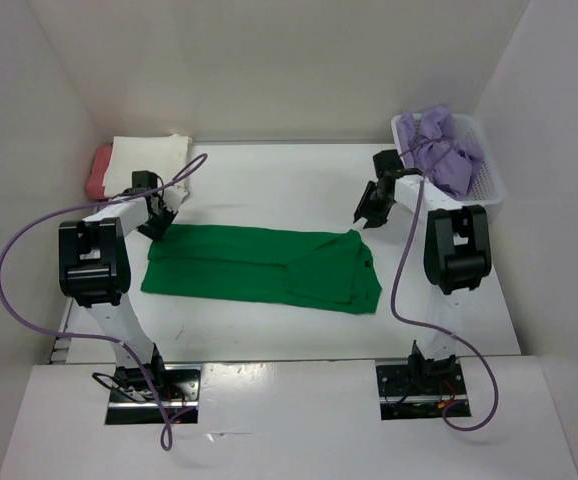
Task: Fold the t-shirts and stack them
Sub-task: Fold the other side of the tshirt into a rectangle
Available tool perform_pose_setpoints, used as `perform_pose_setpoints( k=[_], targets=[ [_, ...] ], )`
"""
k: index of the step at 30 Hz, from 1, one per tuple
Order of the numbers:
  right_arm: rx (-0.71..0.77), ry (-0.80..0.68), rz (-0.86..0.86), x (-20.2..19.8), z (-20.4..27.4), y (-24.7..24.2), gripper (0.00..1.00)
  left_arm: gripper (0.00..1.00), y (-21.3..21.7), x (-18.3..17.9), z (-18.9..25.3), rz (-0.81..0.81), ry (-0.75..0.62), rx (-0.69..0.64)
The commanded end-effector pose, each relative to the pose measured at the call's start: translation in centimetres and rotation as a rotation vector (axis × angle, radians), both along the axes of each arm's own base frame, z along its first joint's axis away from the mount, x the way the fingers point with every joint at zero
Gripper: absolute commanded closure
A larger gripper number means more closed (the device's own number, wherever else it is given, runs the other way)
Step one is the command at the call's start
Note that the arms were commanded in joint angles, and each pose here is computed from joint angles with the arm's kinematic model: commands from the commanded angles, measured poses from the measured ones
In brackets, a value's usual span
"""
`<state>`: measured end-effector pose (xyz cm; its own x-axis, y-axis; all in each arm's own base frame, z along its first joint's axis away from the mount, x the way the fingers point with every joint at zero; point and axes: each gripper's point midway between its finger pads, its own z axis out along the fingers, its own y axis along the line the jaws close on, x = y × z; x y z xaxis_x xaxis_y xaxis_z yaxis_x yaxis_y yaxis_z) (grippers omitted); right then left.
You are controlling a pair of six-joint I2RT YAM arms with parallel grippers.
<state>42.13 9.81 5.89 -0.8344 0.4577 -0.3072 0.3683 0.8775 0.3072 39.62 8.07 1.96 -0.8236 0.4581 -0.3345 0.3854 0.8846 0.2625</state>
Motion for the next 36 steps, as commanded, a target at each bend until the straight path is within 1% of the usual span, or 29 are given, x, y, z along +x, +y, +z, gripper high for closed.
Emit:
perform_pose_setpoints(
  k=[1,2,4,5,7,8,9,10,11,12,15,16,17,19,20,22,23,25,29,31,34,36],
  targets=[
    [0.030,0.024,0.046,0.6,-1.1,1.4,0.57,1.00,-0.6,-5.1,-3.1,0.013,0.205,-0.032],
    [0.041,0.038,0.051,0.4,-1.6,1.6,0.54,1.00,-0.6,-5.1,-3.1,0.013,0.205,-0.032],
    [0.055,0.064,0.067,-0.5,-2.2,2.2,0.54,1.00,-0.6,-5.1,-3.1,0.013,0.205,-0.032],
    [0.052,0.082,0.067,-1.0,-2.7,2.1,0.56,1.00,-0.6,-5.1,-3.1,0.013,0.205,-0.032],
    [0.058,0.103,0.070,-1.7,-3.3,2.2,0.62,1.00,-0.4,-5.2,-3.4,0.016,0.216,-0.024],
    [0.068,0.123,0.074,-2.4,-3.7,2.3,0.67,1.00,-0.4,-5.2,-3.4,0.016,0.216,-0.024],
    [0.067,0.132,0.074,-2.8,-4.2,2.2,0.81,1.00,-0.4,-5.2,-3.4,0.016,0.216,-0.024],
    [0.089,0.132,0.083,-3.1,-3.9,2.6,0.89,1.00,-0.4,-5.2,-3.4,0.016,0.216,-0.024],
    [0.091,0.114,0.084,-2.8,-3.5,2.6,0.96,1.00,-0.4,-5.2,-3.4,0.016,0.216,-0.024],
    [0.091,0.114,0.084,-3.0,-3.4,2.6,1.00,1.00,-0.4,-5.2,-3.4,0.016,0.216,-0.024],
    [0.093,0.068,0.073,-2.9,-1.4,2.5,1.00,1.00,-0.2,-5.3,-3.3,0.019,0.217,-0.014],
    [0.075,0.059,0.050,-2.8,-1.0,2.1,1.00,1.00,0.0,-5.2,-3.0,0.023,0.209,-0.003],
    [0.070,0.018,0.020,-2.3,0.6,1.4,1.00,1.00,-0.1,-5.5,-3.2,0.023,0.218,-0.004],
    [0.038,-0.007,-0.061,-2.3,1.4,-0.7,1.00,1.00,0.1,-5.2,-2.8,0.034,0.198,0.004],
    [0.039,-0.062,-0.085,-1.9,3.1,-1.2,1.00,1.00,0.1,-5.1,-2.5,0.035,0.189,0.005],
    [0.020,-0.093,-0.121,-2.1,3.9,-2.3,1.00,1.00,0.1,-5.1,-2.5,0.035,0.189,0.005],
    [0.031,-0.119,-0.135,-2.1,5.0,-2.3,1.00,1.00,0.1,-5.1,-2.5,0.035,0.189,0.005],
    [0.022,-0.127,-0.141,-2.2,5.0,-2.5,1.00,1.00,0.1,-5.1,-2.5,0.035,0.189,0.005],
    [0.018,-0.079,-0.177,-3.3,3.6,-2.7,1.00,1.00,0.3,-4.9,-2.5,0.047,0.180,0.012],
    [0.018,-0.061,-0.185,-3.9,2.7,-2.8,0.92,1.00,0.3,-4.9,-2.5,0.047,0.180,0.012],
    [0.020,-0.072,-0.185,-4.1,3.2,-2.8,0.80,1.00,0.4,-5.3,-2.7,0.050,0.190,0.019],
    [0.019,-0.063,-0.185,-4.4,2.8,-2.8,0.79,1.00,0.4,-5.3,-2.7,0.050,0.190,0.019]
  ],
)
